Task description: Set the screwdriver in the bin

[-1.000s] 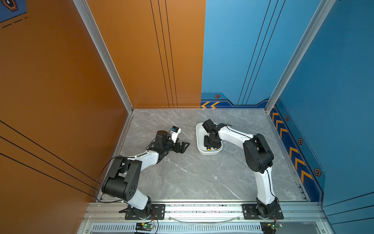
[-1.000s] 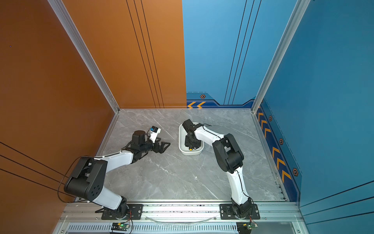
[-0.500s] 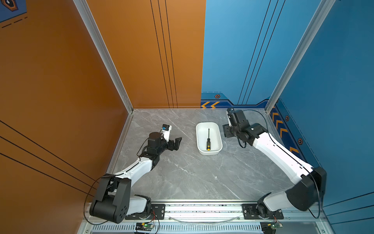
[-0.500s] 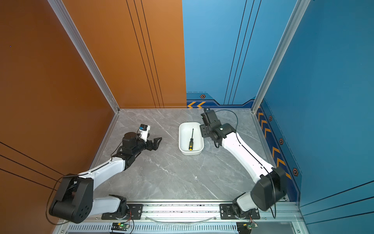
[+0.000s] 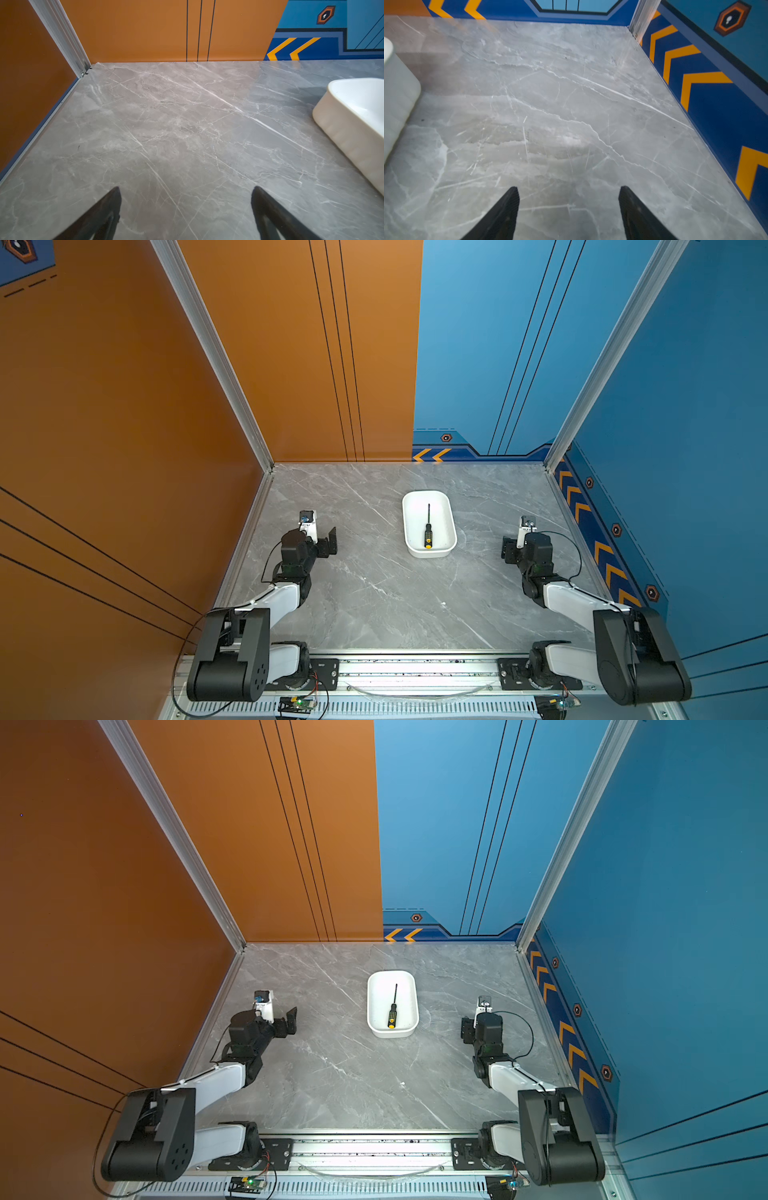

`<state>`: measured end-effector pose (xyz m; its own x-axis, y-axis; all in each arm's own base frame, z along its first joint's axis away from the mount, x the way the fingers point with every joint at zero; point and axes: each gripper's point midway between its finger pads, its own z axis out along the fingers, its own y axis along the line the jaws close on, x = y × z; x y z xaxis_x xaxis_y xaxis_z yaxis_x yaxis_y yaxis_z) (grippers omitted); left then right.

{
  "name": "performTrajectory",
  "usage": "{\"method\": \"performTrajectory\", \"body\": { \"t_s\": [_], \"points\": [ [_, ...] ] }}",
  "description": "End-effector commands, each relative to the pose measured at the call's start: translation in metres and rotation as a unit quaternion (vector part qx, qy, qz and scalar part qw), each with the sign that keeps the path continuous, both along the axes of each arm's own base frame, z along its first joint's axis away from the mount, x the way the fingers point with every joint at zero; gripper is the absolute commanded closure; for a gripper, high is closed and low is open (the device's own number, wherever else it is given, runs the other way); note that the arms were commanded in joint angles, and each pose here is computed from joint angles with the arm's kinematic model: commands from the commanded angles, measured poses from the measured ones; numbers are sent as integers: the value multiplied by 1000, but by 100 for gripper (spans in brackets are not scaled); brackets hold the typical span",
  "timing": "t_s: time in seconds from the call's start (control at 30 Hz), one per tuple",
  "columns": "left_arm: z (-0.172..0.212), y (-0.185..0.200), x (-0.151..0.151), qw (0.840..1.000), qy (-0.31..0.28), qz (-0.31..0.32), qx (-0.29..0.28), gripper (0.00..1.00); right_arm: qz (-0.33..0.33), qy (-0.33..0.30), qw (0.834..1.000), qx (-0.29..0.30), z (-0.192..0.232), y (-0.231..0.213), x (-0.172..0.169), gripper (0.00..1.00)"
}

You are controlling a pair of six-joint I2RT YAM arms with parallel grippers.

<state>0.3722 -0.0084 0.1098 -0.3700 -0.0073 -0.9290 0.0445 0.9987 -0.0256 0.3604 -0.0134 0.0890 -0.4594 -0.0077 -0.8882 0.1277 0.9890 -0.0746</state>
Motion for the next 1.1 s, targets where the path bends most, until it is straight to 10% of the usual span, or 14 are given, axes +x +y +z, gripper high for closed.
{"method": "performTrajectory", "body": {
  "t_s": [0.0,0.43,0.6,1.07],
  "points": [
    [5,2,10,1000,-29,0,10,2,13,-98,995,17,35,6,21,27],
    [-19,18,24,999,-20,47,19,2,10,-73,997,33,4,2,34,25],
    [-20,18,24,999,-18,45,18,2,3,-70,997,37,3,-3,34,0],
    [-21,18,24,999,-18,45,20,2,7,-70,997,40,3,-1,34,0]
  ]
}}
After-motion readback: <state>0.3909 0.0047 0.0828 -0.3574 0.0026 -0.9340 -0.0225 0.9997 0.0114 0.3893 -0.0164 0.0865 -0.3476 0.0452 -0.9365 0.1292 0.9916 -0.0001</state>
